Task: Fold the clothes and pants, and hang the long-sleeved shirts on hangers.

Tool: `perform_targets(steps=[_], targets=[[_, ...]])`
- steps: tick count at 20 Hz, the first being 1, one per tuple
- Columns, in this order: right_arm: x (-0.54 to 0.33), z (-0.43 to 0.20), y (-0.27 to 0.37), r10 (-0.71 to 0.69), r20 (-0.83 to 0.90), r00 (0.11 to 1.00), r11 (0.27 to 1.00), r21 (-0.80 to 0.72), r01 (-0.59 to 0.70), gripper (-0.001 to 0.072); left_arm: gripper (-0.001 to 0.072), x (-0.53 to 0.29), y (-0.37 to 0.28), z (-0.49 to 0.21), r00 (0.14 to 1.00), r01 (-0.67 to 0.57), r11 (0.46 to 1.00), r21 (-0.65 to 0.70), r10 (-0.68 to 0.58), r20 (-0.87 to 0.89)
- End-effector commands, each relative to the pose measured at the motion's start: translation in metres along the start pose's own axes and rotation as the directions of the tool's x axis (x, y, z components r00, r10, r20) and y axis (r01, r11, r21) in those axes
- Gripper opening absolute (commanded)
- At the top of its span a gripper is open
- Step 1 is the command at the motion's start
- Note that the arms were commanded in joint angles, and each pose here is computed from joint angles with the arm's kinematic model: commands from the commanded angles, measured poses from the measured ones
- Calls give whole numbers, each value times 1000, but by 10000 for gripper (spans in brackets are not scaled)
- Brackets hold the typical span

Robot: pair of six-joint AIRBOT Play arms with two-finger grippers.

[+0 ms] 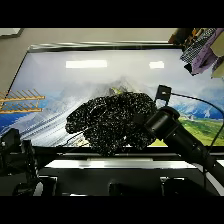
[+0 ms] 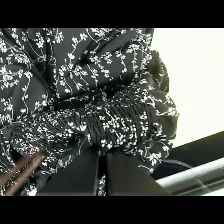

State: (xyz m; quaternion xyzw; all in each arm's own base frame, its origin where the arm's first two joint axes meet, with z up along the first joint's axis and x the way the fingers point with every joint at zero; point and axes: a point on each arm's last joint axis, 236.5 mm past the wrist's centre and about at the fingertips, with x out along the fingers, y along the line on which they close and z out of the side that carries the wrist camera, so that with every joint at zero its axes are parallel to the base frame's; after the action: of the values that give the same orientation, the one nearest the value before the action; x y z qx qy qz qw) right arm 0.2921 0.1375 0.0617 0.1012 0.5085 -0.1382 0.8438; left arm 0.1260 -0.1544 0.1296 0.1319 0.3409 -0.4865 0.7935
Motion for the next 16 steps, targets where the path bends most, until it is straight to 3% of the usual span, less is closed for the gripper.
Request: perform_targets(steps=[1, 6, 16], targets=[[9, 2, 8, 5, 9, 1000, 999, 35, -5, 29, 18, 0, -4, 3, 1000, 16, 1000, 1, -16, 13], [8, 5, 19, 52, 22, 998, 996, 76, -53, 29, 18, 11, -9, -4, 997, 68, 997, -37, -68, 25], [-20, 6, 23, 154, 26, 988, 984, 87, -155, 29, 20, 18, 7, 10, 994, 33, 999, -20, -31, 105]])
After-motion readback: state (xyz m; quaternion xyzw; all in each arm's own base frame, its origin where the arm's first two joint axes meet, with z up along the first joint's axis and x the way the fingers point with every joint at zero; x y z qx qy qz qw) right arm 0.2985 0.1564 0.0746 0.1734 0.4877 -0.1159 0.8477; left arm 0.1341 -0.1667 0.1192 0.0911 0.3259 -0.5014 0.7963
